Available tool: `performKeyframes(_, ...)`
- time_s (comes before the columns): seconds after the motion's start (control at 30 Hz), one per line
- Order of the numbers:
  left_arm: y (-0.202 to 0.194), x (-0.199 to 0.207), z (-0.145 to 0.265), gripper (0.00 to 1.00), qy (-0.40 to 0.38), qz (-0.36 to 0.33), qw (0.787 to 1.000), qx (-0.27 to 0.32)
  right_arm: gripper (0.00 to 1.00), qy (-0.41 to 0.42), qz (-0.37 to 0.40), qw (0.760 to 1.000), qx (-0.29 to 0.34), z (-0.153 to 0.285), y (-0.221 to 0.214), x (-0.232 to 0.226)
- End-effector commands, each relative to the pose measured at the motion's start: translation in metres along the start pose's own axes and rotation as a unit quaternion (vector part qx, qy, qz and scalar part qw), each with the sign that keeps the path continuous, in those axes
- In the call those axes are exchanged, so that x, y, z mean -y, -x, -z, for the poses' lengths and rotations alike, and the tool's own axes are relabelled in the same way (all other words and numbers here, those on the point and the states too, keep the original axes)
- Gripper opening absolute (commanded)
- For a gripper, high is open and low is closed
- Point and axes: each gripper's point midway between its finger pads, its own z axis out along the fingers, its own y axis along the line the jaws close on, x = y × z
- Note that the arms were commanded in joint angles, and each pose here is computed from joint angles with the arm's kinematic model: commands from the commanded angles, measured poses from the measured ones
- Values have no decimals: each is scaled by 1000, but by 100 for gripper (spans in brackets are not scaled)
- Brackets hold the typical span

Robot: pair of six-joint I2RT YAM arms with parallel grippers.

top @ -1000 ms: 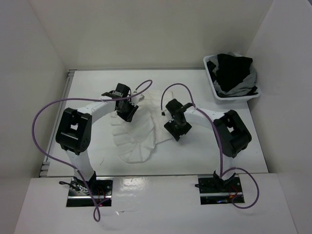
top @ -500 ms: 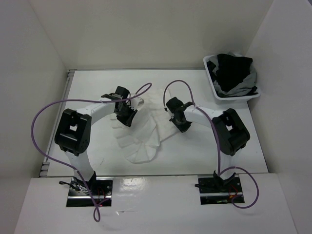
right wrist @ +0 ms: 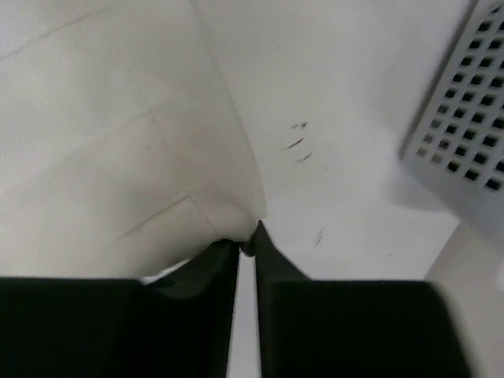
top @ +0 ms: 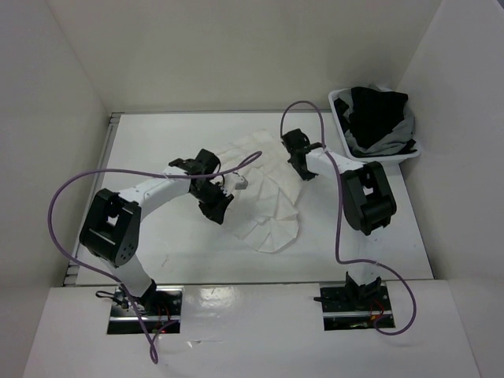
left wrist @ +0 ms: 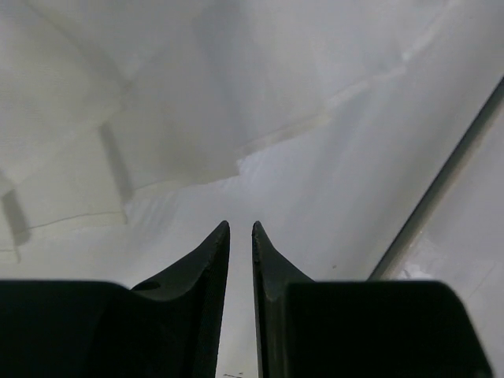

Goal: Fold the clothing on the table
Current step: Flatten the skirt out

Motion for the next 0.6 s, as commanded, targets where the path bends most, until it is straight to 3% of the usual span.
performKeyframes(0.0,-2,27,9,24,-50,-34,998,9,23,-49,-11,998,46,-1,44,16)
performKeyframes(0.03,-2,29,9,26,-54,-34,998,12,58,-72,-23,996,47,-1,48,24)
performKeyframes(0.13,0,28,14,34,-45,-39,998,17,87,-103,-49,992,52,7,59,34)
performKeyframes(0.23,5,11,27,47,-8,-10,999,43,96,-110,-88,987,74,35,71,52)
performKeyframes(0.27,13,3,37,62,9,-1,998,68,98,-82,-92,988,92,47,81,50)
performKeyframes(0.33,16,-17,55,72,42,36,994,97,98,-42,-106,988,108,72,86,50)
performKeyframes(0.4,15,-50,90,87,97,79,981,147,98,36,-110,984,134,93,97,28)
performKeyframes(0.57,-18,-110,168,100,250,216,917,224,98,156,-92,974,132,113,98,-46)
